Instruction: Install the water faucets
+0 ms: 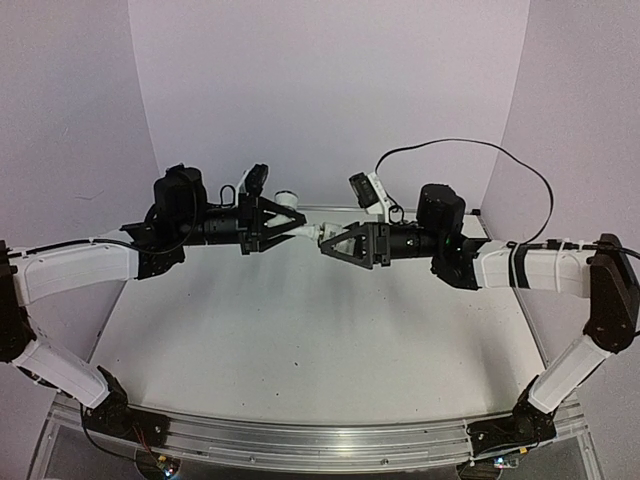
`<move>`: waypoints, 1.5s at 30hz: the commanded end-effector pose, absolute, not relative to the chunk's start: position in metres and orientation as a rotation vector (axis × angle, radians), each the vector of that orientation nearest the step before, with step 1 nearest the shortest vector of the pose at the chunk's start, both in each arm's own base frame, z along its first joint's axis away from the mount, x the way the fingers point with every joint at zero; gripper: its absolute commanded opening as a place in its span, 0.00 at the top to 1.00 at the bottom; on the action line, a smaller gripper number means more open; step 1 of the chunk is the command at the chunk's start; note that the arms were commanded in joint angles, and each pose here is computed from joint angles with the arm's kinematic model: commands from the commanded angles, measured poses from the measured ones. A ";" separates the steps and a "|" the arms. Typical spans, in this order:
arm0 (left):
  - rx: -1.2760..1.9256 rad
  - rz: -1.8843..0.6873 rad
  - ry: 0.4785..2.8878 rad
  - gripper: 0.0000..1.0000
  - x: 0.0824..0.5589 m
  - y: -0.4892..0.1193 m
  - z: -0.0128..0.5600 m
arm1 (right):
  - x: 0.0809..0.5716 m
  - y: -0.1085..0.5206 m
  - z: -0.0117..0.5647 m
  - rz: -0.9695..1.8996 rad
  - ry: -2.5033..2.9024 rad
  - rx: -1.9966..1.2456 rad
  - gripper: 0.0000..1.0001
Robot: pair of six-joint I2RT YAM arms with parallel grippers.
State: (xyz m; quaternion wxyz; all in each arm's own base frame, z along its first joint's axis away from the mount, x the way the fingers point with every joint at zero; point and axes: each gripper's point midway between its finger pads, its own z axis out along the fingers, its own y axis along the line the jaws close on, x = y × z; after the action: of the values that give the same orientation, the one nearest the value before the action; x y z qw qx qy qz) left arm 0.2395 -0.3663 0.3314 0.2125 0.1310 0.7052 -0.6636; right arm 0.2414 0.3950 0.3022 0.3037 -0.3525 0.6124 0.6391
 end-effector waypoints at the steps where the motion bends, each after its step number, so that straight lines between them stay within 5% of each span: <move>1: 0.493 -1.865 1.788 1.00 0.236 -0.371 0.374 | 0.233 0.393 0.317 1.697 1.550 -0.921 0.32; 3: 0.519 -1.863 1.780 1.00 0.235 -0.373 0.374 | 0.238 0.393 0.318 1.695 1.568 -0.876 0.47; 4: 0.560 -1.855 1.767 1.00 0.232 -0.373 0.374 | 0.242 0.393 0.319 1.711 1.591 -0.831 0.66; 9: 0.792 -1.767 1.623 1.00 0.213 -0.372 0.378 | 0.247 0.398 0.328 1.832 1.660 -0.727 0.98; 16: 1.421 -0.892 0.794 1.00 0.157 -0.339 0.338 | 0.235 0.404 0.351 2.198 1.753 -0.629 1.00; 19: 1.489 -0.640 0.781 1.00 0.187 -0.346 0.353 | 0.237 0.408 0.348 2.269 1.819 -0.582 1.00; 20: 1.540 -0.596 0.810 1.00 0.195 -0.349 0.348 | 0.237 0.409 0.348 2.294 1.836 -0.569 0.99; 24: 1.512 -0.605 0.823 1.00 0.198 -0.349 0.368 | 0.237 0.402 0.347 2.246 1.786 -0.583 0.51; 25: 1.459 -0.680 0.893 1.00 0.196 -0.348 0.373 | 0.237 0.398 0.347 2.200 1.759 -0.585 0.27; 27: 1.396 -0.774 0.974 1.00 0.192 -0.344 0.379 | 0.237 0.395 0.340 2.128 1.748 -0.614 0.05; 34: 0.658 -1.382 1.616 1.00 0.230 -0.344 0.382 | 0.229 0.373 0.297 1.543 1.733 -0.932 0.02; 38: 0.531 -1.620 1.847 1.00 0.226 -0.360 0.348 | 0.219 0.360 0.302 1.336 1.565 -1.090 0.02; 45: 0.539 -1.765 1.853 1.00 0.210 -0.361 0.345 | 0.218 0.374 0.290 1.205 1.465 -1.176 0.02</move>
State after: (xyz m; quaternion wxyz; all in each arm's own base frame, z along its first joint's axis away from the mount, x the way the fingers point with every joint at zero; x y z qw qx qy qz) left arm 0.2261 -0.3592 0.3178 0.2962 0.2078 0.7161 -0.5969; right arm 0.2199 0.3619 0.2849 0.3769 -0.4209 0.6385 0.5225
